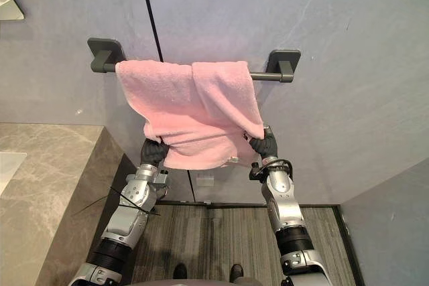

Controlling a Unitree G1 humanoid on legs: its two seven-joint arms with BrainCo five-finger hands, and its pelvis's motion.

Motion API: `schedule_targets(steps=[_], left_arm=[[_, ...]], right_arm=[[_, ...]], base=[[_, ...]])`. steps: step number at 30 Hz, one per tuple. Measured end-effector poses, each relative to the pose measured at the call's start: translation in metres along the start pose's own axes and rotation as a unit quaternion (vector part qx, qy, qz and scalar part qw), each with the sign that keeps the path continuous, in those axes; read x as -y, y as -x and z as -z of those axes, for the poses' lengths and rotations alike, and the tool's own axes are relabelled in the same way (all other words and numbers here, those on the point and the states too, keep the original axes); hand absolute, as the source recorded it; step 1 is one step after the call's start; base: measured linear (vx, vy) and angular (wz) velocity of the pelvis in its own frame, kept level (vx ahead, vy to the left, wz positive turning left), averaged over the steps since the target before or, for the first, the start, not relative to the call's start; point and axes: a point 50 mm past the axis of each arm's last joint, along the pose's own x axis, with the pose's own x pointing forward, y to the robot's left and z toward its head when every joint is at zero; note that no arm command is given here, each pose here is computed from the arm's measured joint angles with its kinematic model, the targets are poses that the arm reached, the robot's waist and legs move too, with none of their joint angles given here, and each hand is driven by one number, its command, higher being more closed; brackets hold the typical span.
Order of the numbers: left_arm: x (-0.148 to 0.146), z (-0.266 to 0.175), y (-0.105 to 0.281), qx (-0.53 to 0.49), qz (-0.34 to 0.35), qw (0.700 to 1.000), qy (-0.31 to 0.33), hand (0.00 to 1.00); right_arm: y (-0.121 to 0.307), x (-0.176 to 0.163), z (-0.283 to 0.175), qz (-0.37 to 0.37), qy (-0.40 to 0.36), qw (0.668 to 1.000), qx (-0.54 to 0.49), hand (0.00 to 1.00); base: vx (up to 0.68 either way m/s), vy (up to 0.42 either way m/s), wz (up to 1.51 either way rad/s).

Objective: Organize washtable

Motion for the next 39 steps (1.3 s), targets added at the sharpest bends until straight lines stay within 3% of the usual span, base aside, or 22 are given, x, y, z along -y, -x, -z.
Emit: schedule_targets(steps=[2, 3, 11, 32, 39], left_arm=[[0.0, 0.001, 0.0, -0.001, 0.0, 1.0, 0.001, 1.0], [0.0, 0.001, 0.0, -0.003, -0.001, 1.0, 0.001, 0.0], [-0.011, 0.008, 0.002, -0.018, -0.028, 0.999, 0.002, 0.0], [-0.051, 0.036, 0.04, -0.085, -0.114, 0.99, 0.01, 0.0], [-0.08, 0.042, 0.061, -0.1, -0.196, 0.975, 0.044, 0.0]], right_arm=[[0.001, 0.0, 0.001, 0.001, 0.0, 1.0, -0.001, 1.0], [0.001, 0.0, 0.001, 0.001, 0.0, 1.0, -0.002, 0.0], [0.009, 0.016, 0.016, 0.044, -0.002, 0.998, -0.033, 0.0], [0.039, 0.02, 0.055, 0.044, -0.007, 0.992, -0.116, 0.0], [0.056, 0.043, 0.063, 0.122, -0.038, 0.984, -0.128, 0.0]], base=[[0.0, 0.0, 0.0], [0.0, 0.0, 0.0], [0.0, 0.0, 0.0], [-0.01, -0.004, 0.02], [-0.03, -0.006, 0.01]])
